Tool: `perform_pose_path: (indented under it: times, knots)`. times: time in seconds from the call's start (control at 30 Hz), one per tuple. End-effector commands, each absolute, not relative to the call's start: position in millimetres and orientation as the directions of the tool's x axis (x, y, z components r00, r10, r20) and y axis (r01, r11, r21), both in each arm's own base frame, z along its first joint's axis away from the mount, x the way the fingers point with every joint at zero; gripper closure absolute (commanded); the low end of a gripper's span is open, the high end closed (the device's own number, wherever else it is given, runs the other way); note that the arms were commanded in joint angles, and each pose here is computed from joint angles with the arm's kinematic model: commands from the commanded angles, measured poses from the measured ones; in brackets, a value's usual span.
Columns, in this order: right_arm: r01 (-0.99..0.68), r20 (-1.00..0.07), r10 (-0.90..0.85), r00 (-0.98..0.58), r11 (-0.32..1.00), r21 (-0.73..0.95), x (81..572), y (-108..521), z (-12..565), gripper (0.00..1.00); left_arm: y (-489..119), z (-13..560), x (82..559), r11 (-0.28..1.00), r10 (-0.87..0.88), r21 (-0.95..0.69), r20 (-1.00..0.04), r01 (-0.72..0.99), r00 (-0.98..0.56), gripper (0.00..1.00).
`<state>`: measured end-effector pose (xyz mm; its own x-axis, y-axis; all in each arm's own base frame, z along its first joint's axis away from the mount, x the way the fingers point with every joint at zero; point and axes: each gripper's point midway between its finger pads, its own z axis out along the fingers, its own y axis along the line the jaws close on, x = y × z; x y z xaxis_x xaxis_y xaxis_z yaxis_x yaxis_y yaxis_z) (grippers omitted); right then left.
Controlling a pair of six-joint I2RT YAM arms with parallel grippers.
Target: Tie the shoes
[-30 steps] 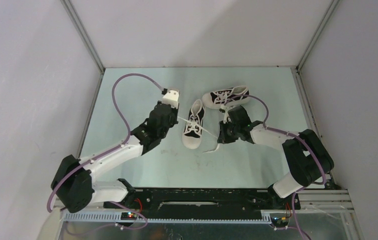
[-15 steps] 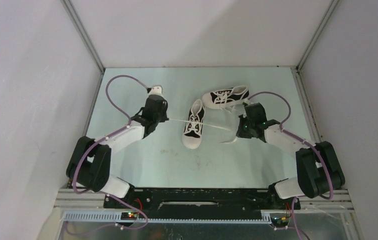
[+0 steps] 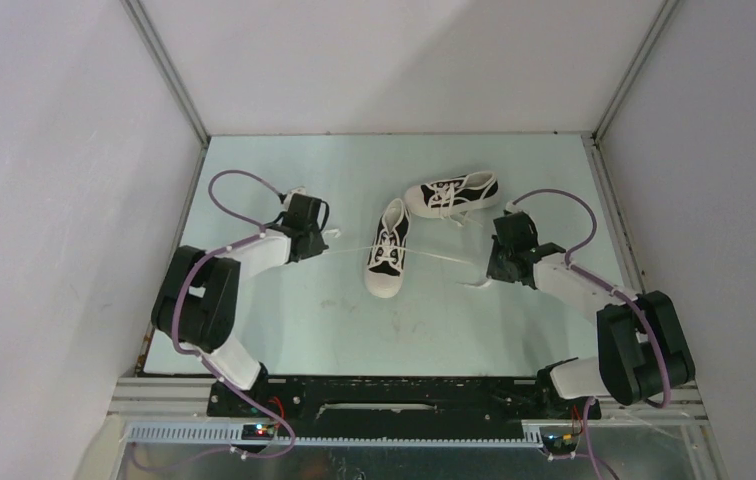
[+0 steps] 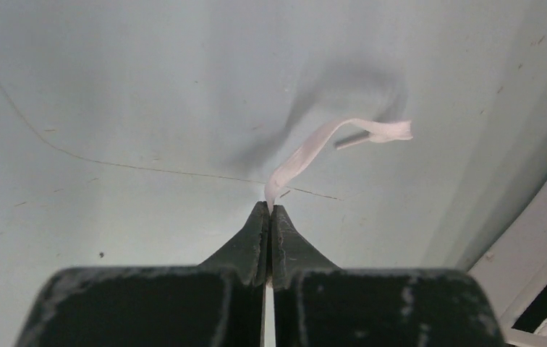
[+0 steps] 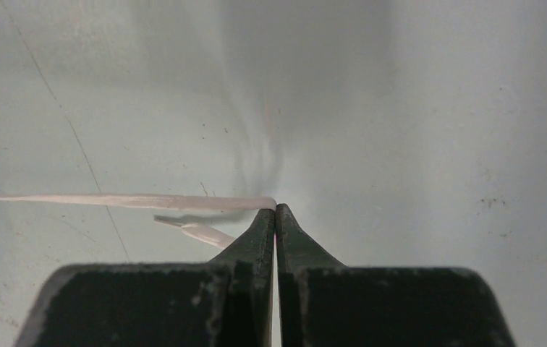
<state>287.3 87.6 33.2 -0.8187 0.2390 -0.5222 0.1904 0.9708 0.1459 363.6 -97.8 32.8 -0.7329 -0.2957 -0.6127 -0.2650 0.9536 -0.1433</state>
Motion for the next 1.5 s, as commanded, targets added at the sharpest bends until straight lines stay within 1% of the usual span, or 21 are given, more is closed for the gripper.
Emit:
perform_pose_path:
  times: [0.0,0.03,0.1,0.17,0.23,0.27,0.33,0.47,0.53,0.63,0.73,0.83,0.9,0.93,1.03,1.17,1.27,1.33,1.4,1.43,1.47]
  knots:
    - [0.157,-0.561,0.217,-0.799,0.976,0.153,293.9,88.7,42.9,1.00,-117.1,42.1,376.6,0.954,-0.296,-0.215,-0.595,-0.208,-0.747,1.00]
    - [0.104,-0.548,0.195,-0.814,0.976,0.191,291.7,102.3,43.0,1.00,-123.9,39.6,376.1,0.955,-0.290,-0.230,-0.584,-0.188,-0.758,1.00]
    - [0.012,-0.560,0.140,-0.816,0.974,0.226,293.6,123.2,47.8,1.00,-146.1,37.7,371.2,0.951,-0.269,-0.282,-0.551,-0.127,-0.790,1.00]
    - [-0.068,-0.570,0.080,-0.818,0.970,0.233,294.9,142.2,52.8,1.00,-162.3,33.3,365.4,0.949,-0.248,-0.301,-0.527,-0.094,-0.813,1.00]
    - [-0.124,-0.564,0.023,-0.825,0.967,0.221,294.7,157.1,55.0,0.90,-176.4,27.8,360.8,0.947,-0.228,-0.312,-0.508,-0.069,-0.831,1.00]
    - [-0.163,-0.553,-0.015,-0.833,0.962,0.219,290.7,165.4,52.5,0.69,-184.5,23.6,356.5,0.945,-0.214,-0.322,-0.492,-0.052,-0.844,1.00]
    - [-0.230,-0.562,-0.060,-0.825,0.944,0.237,289.7,180.5,57.0,0.49,-195.5,18.3,352.4,0.938,-0.197,-0.345,-0.474,-0.025,-0.858,1.00]
    - [-0.400,-0.616,-0.166,-0.770,0.878,0.263,289.6,211.0,72.8,0.42,-205.5,10.6,346.0,0.930,-0.169,-0.367,-0.447,0.008,-0.878,1.00]
    - [-0.471,-0.643,-0.227,-0.732,0.850,0.237,292.6,225.1,79.7,0.39,-207.2,7.7,344.5,0.930,-0.163,-0.367,-0.440,0.011,-0.883,1.00]
    - [-0.538,-0.678,-0.272,-0.683,0.815,0.215,304.9,243.7,88.0,0.37,-211.8,6.1,344.3,0.928,-0.153,-0.372,-0.433,0.021,-0.889,1.00]
    - [-0.564,-0.693,-0.305,-0.653,0.807,0.177,320.6,253.9,82.2,0.36,-215.4,3.9,343.6,0.926,-0.147,-0.376,-0.427,0.027,-0.892,1.00]
    - [-0.622,-0.724,-0.391,-0.569,0.780,0.068,333.6,261.5,73.8,0.36,-221.8,3.4,343.8,0.919,-0.143,-0.393,-0.422,0.039,-0.895,1.00]
    - [-0.637,-0.708,-0.444,-0.549,0.771,0.010,341.2,260.5,58.8,0.34,-226.8,-1.0,342.4,0.915,-0.133,-0.400,-0.408,0.046,-0.903,1.00]
    - [-0.638,-0.710,-0.450,-0.542,0.770,-0.001,345.6,261.5,58.1,0.32,-229.6,-1.4,341.2,0.913,-0.127,-0.404,-0.404,0.052,-0.906,1.00]
    - [-0.664,-0.696,-0.479,-0.535,0.747,-0.004,352.6,262.6,42.8,0.30,-234.7,-2.4,341.1,0.907,-0.123,-0.417,-0.399,0.061,-0.909,1.00]
    - [-0.697,-0.693,-0.501,-0.518,0.717,0.003,358.5,272.5,31.7,0.30,-243.4,-0.7,340.5,0.894,-0.115,-0.442,-0.395,0.079,-0.911,1.00]
    - [-0.686,-0.699,-0.499,-0.512,0.728,-0.018,370.7,275.0,30.6,0.30,-248.5,0.9,339.4,0.888,-0.109,-0.451,-0.394,0.089,-0.913,1.00]
    - [-0.685,-0.705,-0.491,-0.512,0.728,-0.010,374.7,275.4,29.7,0.32,-250.7,1.8,338.1,0.886,-0.107,-0.455,-0.393,0.092,-0.913,1.00]
    - [-0.687,-0.708,-0.479,-0.519,0.727,0.011,375.9,275.2,29.6,0.39,-252.3,2.9,336.3,0.883,-0.104,-0.459,-0.392,0.096,-0.914,1.00]
    - [-0.688,-0.708,-0.475,-0.523,0.726,0.021,375.3,275.4,29.3,0.46,-252.9,4.2,335.8,0.882,-0.105,-0.461,-0.394,0.098,-0.913,1.00]
    - [-0.680,-0.705,-0.467,-0.533,0.732,0.029,375.1,274.0,29.1,0.50,-252.8,5.3,334.6,0.881,-0.104,-0.462,-0.395,0.099,-0.913,1.00]
